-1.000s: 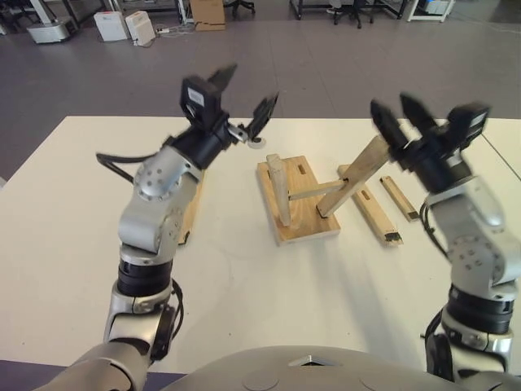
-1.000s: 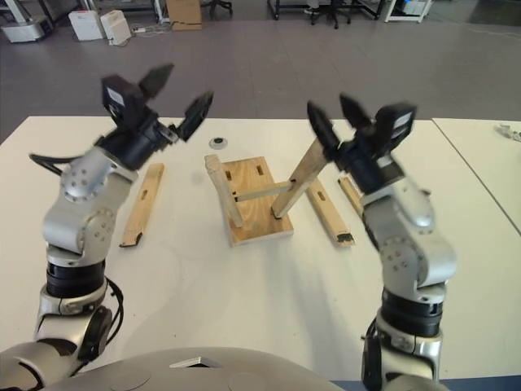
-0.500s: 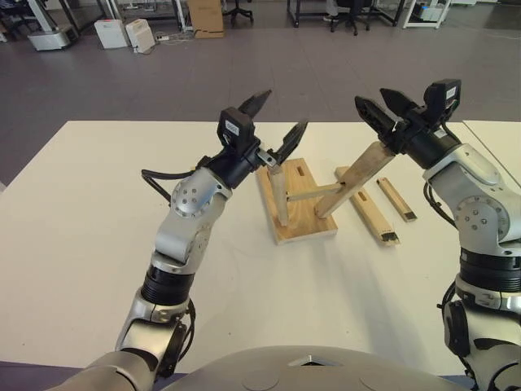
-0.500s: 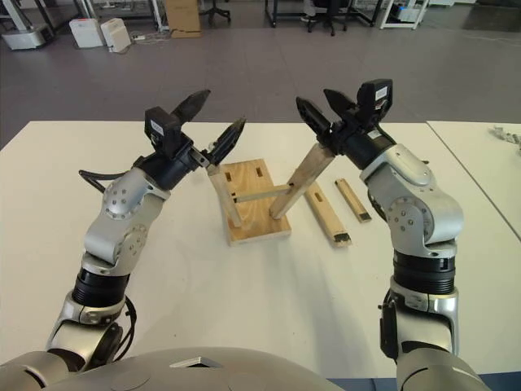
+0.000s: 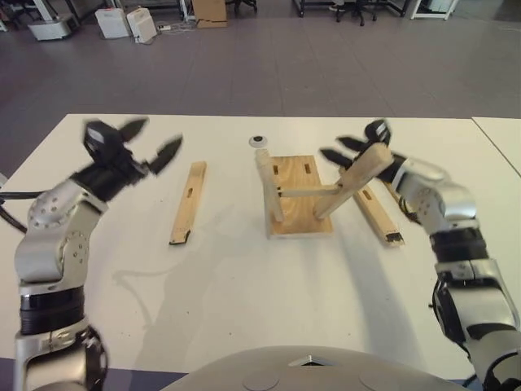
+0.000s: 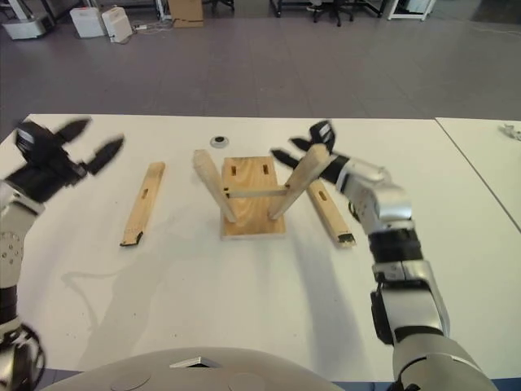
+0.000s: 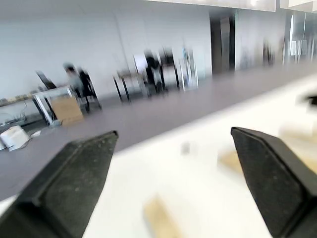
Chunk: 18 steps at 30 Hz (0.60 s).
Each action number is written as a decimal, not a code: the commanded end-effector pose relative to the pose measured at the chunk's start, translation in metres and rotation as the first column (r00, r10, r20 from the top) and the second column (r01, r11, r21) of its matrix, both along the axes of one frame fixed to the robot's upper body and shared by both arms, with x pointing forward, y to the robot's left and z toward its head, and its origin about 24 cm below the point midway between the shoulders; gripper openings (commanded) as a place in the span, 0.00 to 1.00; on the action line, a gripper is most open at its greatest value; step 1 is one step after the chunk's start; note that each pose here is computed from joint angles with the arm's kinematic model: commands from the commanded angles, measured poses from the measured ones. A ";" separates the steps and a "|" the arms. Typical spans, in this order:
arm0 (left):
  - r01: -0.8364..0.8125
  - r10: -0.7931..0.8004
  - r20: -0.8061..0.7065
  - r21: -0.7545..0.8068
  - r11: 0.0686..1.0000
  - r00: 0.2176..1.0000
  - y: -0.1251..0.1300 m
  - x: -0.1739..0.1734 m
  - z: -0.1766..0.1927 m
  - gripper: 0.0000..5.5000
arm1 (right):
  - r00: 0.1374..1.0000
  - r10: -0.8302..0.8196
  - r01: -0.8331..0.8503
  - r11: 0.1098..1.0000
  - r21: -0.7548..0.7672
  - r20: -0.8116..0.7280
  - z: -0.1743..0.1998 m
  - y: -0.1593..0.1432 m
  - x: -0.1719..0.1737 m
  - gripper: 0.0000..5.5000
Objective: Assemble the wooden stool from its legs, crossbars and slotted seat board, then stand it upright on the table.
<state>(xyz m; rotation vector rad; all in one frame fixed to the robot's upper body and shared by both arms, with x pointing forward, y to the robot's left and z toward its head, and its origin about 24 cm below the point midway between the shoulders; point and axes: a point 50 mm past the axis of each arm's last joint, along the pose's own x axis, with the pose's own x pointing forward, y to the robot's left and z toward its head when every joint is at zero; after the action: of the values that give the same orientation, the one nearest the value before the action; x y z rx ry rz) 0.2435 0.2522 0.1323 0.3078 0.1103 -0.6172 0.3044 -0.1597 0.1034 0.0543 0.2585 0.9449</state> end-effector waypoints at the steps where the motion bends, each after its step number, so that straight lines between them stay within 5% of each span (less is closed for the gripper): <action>1: 0.334 -0.254 -0.305 0.249 0.909 0.918 -0.031 -0.042 -0.050 0.76 | 0.993 0.111 -0.111 0.994 -0.004 -0.038 -0.016 0.044 -0.037 0.62; 3: 0.435 -0.320 -0.359 0.307 0.847 0.877 -0.046 -0.052 -0.058 0.76 | 0.999 0.044 -0.044 0.998 -0.052 -0.007 -0.018 0.049 -0.039 0.62; 8: 0.479 -0.369 -0.329 0.379 0.792 0.869 -0.063 -0.042 -0.061 0.76 | 0.960 -0.234 0.271 0.911 -0.310 0.153 -0.018 -0.012 0.026 0.62; 11: 0.486 -0.375 -0.326 0.399 0.777 0.867 -0.069 -0.038 -0.066 0.76 | 0.949 -0.279 0.315 0.879 -0.358 0.149 -0.025 -0.015 0.061 0.62; 18: 0.525 -0.408 -0.338 0.437 0.731 0.848 -0.078 -0.034 -0.070 0.76 | 0.968 0.199 0.004 0.599 -0.801 0.154 -0.054 -0.005 0.065 0.62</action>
<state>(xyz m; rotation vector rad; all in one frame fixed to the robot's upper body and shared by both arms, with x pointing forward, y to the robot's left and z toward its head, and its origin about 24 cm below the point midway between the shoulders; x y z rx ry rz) 0.2094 0.1760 0.0655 0.7907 0.4144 -1.1234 0.3779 -0.1572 0.0654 -0.8396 0.3673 0.7664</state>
